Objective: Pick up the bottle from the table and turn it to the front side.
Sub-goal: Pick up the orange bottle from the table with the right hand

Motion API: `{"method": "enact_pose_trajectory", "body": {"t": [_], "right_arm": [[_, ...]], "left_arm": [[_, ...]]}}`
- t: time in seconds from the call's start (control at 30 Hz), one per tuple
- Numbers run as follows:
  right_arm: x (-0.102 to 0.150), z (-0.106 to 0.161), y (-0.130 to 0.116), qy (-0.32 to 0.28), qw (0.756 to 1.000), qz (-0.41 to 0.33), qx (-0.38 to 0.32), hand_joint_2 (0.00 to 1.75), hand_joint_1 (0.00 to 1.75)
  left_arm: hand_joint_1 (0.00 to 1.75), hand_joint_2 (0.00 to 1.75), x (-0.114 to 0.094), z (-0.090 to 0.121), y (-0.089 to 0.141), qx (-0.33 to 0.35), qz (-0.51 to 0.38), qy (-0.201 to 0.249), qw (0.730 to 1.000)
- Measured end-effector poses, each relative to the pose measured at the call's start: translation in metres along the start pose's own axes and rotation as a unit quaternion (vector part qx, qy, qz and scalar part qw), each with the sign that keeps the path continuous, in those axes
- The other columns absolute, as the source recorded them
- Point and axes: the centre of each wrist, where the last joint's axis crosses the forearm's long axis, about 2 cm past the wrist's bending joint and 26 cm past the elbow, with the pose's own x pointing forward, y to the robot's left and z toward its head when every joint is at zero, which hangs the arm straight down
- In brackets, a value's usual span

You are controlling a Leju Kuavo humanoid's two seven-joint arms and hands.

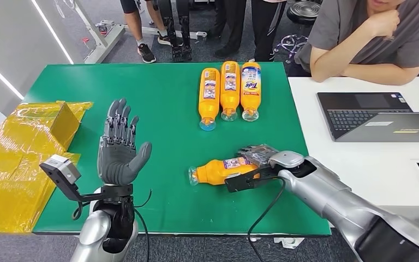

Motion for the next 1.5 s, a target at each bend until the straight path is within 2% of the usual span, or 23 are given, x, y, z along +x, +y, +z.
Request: {"method": "enact_pose_trajectory", "body": {"t": [0.4, 0.67, 0.77, 0.87, 1.03, 1.17, 1.37, 1.5], "right_arm": [[0.002, 0.002, 0.006, 0.005, 0.999, -0.001, -0.037, 1.75, 1.75], [0.014, 0.002, 0.014, 0.007, 0.992, -0.030, -0.119, 1.75, 1.75], [0.025, 0.003, 0.014, 0.000, 0.981, -0.063, -0.185, 1.75, 1.75], [0.044, 0.005, 0.011, -0.028, 0.950, -0.133, -0.279, 1.75, 1.75], [0.076, 0.016, 0.018, -0.110, 0.873, -0.257, -0.401, 1.75, 1.75], [0.087, 0.023, 0.023, -0.126, 0.833, -0.306, -0.443, 1.75, 1.75], [0.109, 0.030, 0.032, -0.142, 0.756, -0.373, -0.519, 1.75, 1.75], [0.126, 0.034, 0.032, -0.149, 0.732, -0.395, -0.535, 1.75, 1.75]], "left_arm": [[0.00, 1.75, 0.000, 0.001, 0.004, 0.006, -0.006, 0.000, 1.000], [0.00, 1.75, 0.003, 0.010, 0.009, 0.018, -0.016, -0.004, 1.000], [0.00, 1.75, 0.005, 0.013, 0.011, 0.028, -0.022, -0.010, 0.999], [0.00, 1.75, 0.006, 0.015, 0.013, 0.042, -0.028, -0.016, 0.999], [0.00, 1.75, 0.007, 0.013, 0.015, 0.058, -0.027, -0.022, 0.998], [0.00, 1.75, 0.007, 0.012, 0.016, 0.064, -0.024, -0.024, 0.997], [0.00, 1.75, 0.007, 0.009, 0.017, 0.078, -0.017, -0.030, 0.996], [0.00, 1.75, 0.005, 0.009, 0.014, 0.069, 0.011, -0.022, 0.997]]}}
